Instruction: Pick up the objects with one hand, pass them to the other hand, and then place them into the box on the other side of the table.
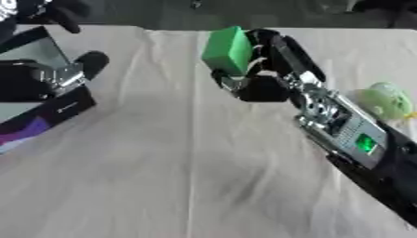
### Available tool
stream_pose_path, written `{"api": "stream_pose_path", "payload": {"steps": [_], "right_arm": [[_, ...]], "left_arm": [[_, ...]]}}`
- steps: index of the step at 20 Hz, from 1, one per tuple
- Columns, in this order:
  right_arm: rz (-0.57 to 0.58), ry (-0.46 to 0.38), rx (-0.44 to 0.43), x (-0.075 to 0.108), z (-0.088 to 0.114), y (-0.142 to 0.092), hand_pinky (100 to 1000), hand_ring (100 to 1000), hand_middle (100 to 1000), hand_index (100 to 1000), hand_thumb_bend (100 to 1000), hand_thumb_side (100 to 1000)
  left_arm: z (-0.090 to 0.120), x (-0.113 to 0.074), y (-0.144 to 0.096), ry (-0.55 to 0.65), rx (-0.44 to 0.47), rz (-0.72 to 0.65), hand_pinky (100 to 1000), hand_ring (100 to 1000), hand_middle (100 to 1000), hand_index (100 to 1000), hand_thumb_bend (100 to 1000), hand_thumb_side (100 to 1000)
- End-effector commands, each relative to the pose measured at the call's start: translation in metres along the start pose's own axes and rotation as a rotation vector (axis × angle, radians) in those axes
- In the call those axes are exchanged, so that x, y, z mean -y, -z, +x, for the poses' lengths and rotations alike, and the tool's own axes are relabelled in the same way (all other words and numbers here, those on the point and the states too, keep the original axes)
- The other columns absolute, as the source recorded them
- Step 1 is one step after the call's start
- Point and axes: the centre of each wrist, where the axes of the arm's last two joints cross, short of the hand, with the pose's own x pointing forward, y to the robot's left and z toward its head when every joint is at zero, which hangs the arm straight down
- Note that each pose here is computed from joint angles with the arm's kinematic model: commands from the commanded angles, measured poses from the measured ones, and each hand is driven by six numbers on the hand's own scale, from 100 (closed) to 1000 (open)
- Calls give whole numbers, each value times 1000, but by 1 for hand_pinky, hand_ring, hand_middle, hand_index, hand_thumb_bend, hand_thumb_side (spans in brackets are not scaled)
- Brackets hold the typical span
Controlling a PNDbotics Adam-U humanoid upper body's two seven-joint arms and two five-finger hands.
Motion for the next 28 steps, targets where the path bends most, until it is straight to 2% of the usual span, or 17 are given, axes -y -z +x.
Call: {"api": "stream_pose_path", "payload": {"steps": [1,18,28], "right_arm": [[16,-15,48,1,10,1,466,560,568,552,402,100],[125,-47,143,-9,32,1,468,561,567,552,398,100],[169,-72,182,-12,37,0,468,559,566,551,396,100]], "left_arm": [[10,-3,4,25,39,-36,888,698,733,786,428,520],[40,7,28,130,138,-146,884,733,761,807,466,460],[48,15,34,215,112,-115,878,757,784,867,540,406]]}}
